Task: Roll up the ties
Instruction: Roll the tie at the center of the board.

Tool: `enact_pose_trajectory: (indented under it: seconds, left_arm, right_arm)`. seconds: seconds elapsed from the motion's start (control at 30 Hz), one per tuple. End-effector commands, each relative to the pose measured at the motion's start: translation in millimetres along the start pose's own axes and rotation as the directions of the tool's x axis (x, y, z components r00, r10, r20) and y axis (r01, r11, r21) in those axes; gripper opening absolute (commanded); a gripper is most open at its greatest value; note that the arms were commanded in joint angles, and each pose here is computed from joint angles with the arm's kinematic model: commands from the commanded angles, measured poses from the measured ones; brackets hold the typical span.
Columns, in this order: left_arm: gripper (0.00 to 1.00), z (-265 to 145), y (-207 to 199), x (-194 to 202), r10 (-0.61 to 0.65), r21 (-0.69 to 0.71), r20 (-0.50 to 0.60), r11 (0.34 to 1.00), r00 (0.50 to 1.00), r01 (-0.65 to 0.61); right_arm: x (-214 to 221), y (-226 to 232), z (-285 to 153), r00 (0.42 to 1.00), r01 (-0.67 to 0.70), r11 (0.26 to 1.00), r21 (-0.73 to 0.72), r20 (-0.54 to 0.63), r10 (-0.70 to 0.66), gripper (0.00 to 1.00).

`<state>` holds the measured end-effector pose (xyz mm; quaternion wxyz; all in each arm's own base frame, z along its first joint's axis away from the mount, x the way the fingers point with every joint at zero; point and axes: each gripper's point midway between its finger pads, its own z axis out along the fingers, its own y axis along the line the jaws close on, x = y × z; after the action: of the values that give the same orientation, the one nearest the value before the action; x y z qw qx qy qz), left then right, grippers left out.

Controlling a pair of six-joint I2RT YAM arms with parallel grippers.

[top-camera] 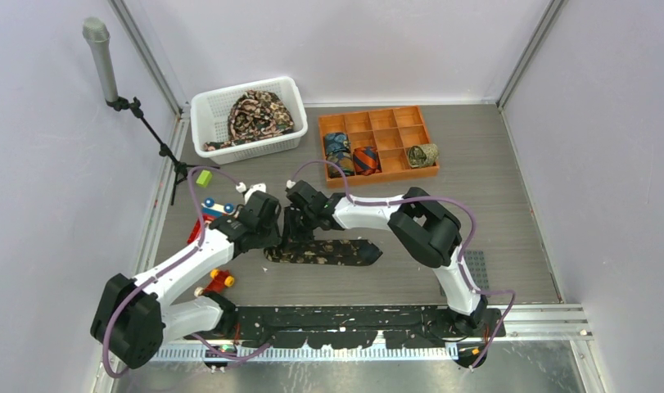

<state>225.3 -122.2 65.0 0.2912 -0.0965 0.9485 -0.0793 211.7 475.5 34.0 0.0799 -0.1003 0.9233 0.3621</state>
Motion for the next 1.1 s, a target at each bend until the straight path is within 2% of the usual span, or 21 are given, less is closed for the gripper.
enact_pose_trajectory:
  seconds: [0.0, 0.5, 0.8, 1.07]
  left_arm:
    - [0.07, -2.8, -13.9, -7.7, 0.046, -0.009, 0.018, 0.999, 0.999, -0.046]
    - [0.04, 3.9, -6.6, 1.6, 0.161, -0.155, 0.043, 0.976, 0.986, -0.152]
    - [0.03, 6.7, -20.2, 3.2, 0.242, -0.192, 0.051, 0.955, 0.969, -0.228]
    - [0.02, 13.8, -31.3, 12.3, 0.306, -0.224, 0.037, 0.930, 0.951, -0.291]
  right_arm:
    - [-6.0, 41.0, -10.0, 0.999, 0.040, 0.989, -0.146, 0.027, -0.036, 0.13]
    - [-13.6, -0.6, -51.7, 0.997, 0.027, 0.999, -0.041, 0.075, -0.023, 0.13]
    - [-11.5, -37.4, -76.9, 0.994, -0.004, 0.999, 0.044, 0.109, -0.001, 0.13]
    - [-26.7, -73.0, -107.1, 0.981, -0.073, 0.994, 0.086, 0.185, 0.056, 0.13]
